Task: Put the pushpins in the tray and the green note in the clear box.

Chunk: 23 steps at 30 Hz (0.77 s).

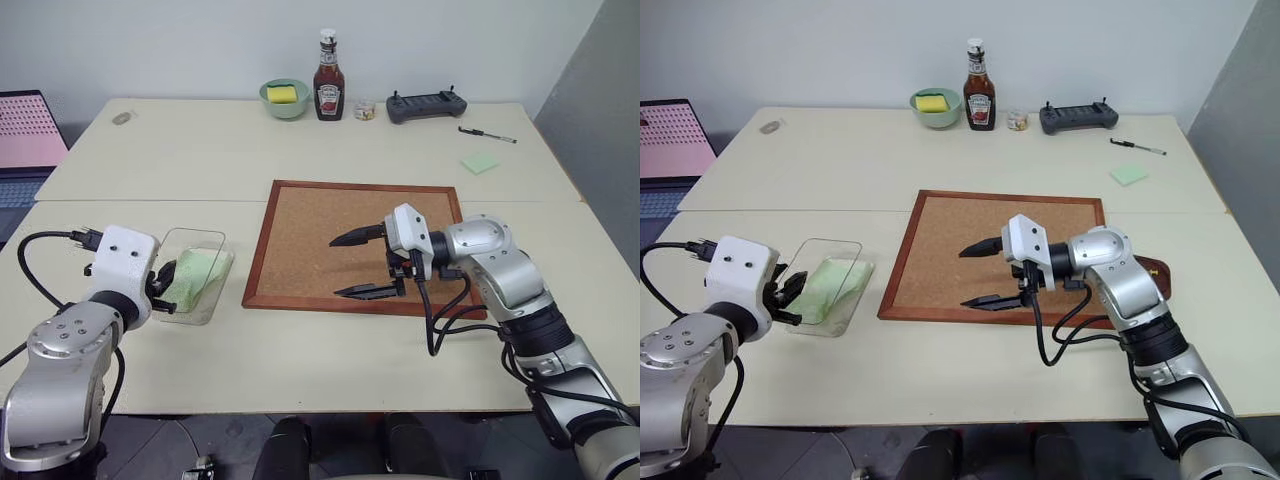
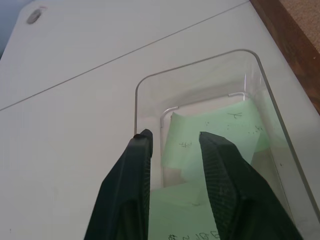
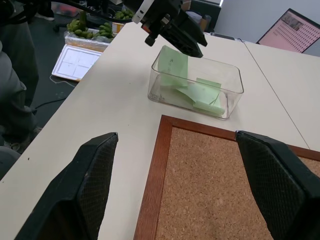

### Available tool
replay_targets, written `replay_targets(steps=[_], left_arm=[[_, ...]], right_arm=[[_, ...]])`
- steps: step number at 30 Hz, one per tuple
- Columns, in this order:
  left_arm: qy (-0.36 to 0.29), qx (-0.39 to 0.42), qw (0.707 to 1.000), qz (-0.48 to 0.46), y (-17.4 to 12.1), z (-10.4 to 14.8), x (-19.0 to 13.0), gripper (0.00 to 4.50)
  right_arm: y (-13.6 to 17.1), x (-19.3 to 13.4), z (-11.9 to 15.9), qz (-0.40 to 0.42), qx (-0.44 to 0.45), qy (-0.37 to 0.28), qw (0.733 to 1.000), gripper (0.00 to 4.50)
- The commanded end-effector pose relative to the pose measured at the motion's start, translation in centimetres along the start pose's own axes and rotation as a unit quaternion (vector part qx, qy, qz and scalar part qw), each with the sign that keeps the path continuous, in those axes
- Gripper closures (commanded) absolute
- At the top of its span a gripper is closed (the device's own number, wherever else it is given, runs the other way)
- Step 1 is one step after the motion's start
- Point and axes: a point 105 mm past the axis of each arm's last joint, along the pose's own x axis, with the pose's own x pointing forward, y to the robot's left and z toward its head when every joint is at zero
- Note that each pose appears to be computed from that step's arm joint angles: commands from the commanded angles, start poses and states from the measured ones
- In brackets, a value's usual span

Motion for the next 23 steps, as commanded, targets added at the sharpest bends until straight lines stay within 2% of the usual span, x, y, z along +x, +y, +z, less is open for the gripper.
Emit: replay_targets(steps=[1, 3, 5, 9, 15, 19, 23], left_arm=[[-0.048, 0.004, 0.998, 0.027, 1.0, 2.2, -0.7, 1.84], [-0.089, 0.000, 0.995, 0.048, 1.5, 3.6, -1.1, 1.37], [-0.125, -0.027, 0.990, 0.054, 1.8, 4.7, -1.6, 1.09], [-0.174, -0.035, 0.984, 0.028, 0.3, 6.0, -2.2, 1.09], [-0.216, -0.069, 0.970, -0.089, -5.2, 7.3, -1.1, 1.09], [-0.219, -0.075, 0.961, -0.151, -8.2, 7.1, 0.1, 1.09], [-0.238, -0.067, 0.952, -0.182, -9.9, 7.3, 1.1, 1.09]], right_arm=[[-0.5, 0.0, 1.2, -0.001, -0.030, -0.008, 1.000, 0.53], [-0.7, -0.2, 1.3, -0.010, -0.029, -0.011, 0.999, 0.53], [-1.3, -0.6, 1.4, -0.032, -0.023, -0.018, 0.999, 0.53], [-3.4, -2.7, 1.1, -0.143, 0.015, -0.038, 0.989, 0.53], [-3.7, -6.6, -2.6, -0.295, 0.073, -0.014, 0.952, 0.53], [-2.7, -8.3, -4.6, -0.359, 0.101, 0.002, 0.928, 0.53], [-2.2, -8.8, -5.5, -0.392, 0.106, 0.008, 0.914, 0.53]])
